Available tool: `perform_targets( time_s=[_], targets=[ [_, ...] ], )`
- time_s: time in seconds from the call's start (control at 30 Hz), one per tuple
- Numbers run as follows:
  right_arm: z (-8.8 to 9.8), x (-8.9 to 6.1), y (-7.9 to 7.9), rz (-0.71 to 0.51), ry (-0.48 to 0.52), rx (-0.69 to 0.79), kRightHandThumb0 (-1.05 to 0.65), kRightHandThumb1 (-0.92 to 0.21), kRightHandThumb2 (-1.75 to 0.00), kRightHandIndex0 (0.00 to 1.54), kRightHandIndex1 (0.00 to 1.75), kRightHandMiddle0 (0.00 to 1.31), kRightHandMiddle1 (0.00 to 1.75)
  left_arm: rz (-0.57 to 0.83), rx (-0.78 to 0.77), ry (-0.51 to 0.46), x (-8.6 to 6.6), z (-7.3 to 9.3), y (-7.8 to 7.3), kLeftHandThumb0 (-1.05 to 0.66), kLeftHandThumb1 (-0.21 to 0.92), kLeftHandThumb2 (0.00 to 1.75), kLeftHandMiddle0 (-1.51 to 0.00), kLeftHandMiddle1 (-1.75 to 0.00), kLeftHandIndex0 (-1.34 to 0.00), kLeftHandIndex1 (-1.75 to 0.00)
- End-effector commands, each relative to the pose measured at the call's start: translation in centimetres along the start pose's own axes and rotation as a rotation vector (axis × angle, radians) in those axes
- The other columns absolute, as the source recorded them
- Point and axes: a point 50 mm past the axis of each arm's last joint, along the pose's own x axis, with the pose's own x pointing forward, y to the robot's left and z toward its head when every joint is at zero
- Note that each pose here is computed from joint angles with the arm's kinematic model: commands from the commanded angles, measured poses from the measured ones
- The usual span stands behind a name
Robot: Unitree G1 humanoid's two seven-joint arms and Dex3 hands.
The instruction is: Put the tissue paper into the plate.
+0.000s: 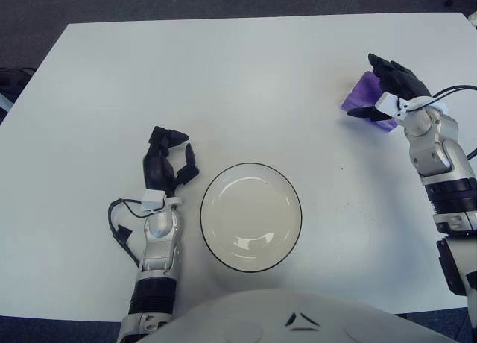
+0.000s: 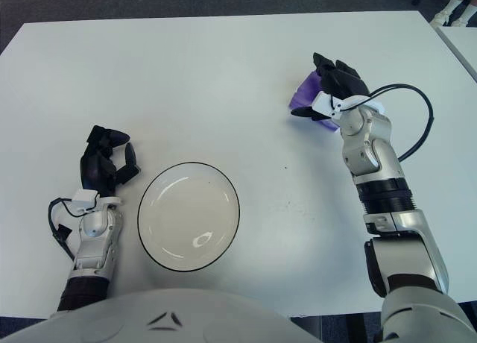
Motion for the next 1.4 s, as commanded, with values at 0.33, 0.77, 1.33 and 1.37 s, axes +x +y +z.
perform_targets(
  time_s=[0.33, 0.77, 1.33, 1.37],
  targets=[
    [0.1, 1.5, 0.8, 0.050, 0.029, -0.044, -1.05, -0.75, -0.28, 0.00, 0.00, 0.00, 0.00, 0.024, 0.085, 0.226, -3.7, -4.2, 1.7, -0.42, 0.50, 1.10, -0.74, -1.75, -0.47, -1.75],
    [-1.8, 2.5, 3.4, 0.134, 0.082, -0.093, -1.05, -0.78, -0.27, 0.00, 0.00, 0.00, 0.00, 0.026, 0.083, 0.219, -3.7, -4.1, 1.8, -0.42, 0.51, 1.09, -0.74, -1.75, -0.46, -1.75],
    [-3.4, 2.2, 9.0, 0.316, 0.150, -0.110, -1.05, -0.80, -0.25, 0.00, 0.00, 0.00, 0.00, 0.038, 0.086, 0.214, -3.8, -4.0, 1.9, -0.42, 0.51, 1.09, -0.75, -1.75, -0.46, -1.75],
    [-3.5, 2.1, 9.2, 0.327, 0.156, -0.111, -1.05, -0.80, -0.25, 0.00, 0.00, 0.00, 0.00, 0.039, 0.087, 0.214, -3.9, -4.0, 2.0, -0.42, 0.51, 1.09, -0.75, -1.75, -0.46, -1.75]
  ],
)
